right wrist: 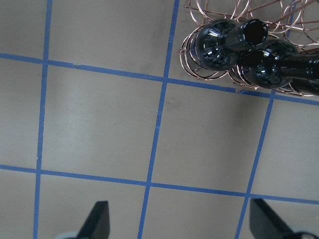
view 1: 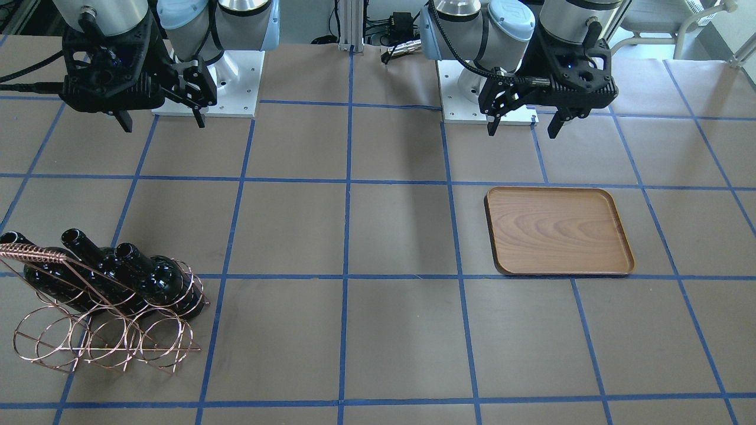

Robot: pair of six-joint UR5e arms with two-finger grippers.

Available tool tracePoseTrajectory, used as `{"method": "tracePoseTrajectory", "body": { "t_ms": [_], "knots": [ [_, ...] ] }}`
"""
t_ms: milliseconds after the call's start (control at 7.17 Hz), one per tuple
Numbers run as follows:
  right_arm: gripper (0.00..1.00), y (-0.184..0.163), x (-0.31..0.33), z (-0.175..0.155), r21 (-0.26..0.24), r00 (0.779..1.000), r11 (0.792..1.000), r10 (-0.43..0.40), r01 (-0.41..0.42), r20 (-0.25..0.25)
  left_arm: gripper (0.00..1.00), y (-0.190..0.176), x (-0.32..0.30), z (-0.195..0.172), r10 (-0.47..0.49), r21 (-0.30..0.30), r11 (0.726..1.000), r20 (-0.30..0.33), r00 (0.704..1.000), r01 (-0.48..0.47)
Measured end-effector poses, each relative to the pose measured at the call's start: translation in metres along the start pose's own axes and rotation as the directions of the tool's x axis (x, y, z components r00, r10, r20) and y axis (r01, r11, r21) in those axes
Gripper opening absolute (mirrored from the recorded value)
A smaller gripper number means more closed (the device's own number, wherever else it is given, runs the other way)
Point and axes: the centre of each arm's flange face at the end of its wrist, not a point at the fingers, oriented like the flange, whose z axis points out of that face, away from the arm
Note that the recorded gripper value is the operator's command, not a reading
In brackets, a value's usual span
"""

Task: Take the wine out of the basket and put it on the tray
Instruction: 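Lower the right gripper onto a dark wine bottle in the copper rack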

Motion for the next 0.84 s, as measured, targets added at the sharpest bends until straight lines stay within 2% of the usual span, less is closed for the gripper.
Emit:
{"method": "tracePoseTrajectory", "body": {
  "t_ms": [419,837],
  "knots": [
    [1.0,-0.011,0.008,0.009,-0.009,1.0,1.0,0.002,-0.002,0.012,1.0,0.0,0.0,0.001,0.0,-0.002,1.0,0.0,1.0,0.0],
    [1.0,-0.031,0.076,0.032,-0.035,1.0,0.999,-0.001,0.002,0.016,1.0,0.0,0.0,0.002,0.0,-0.003,1.0,-0.001,1.0,0.0]
  ]
}}
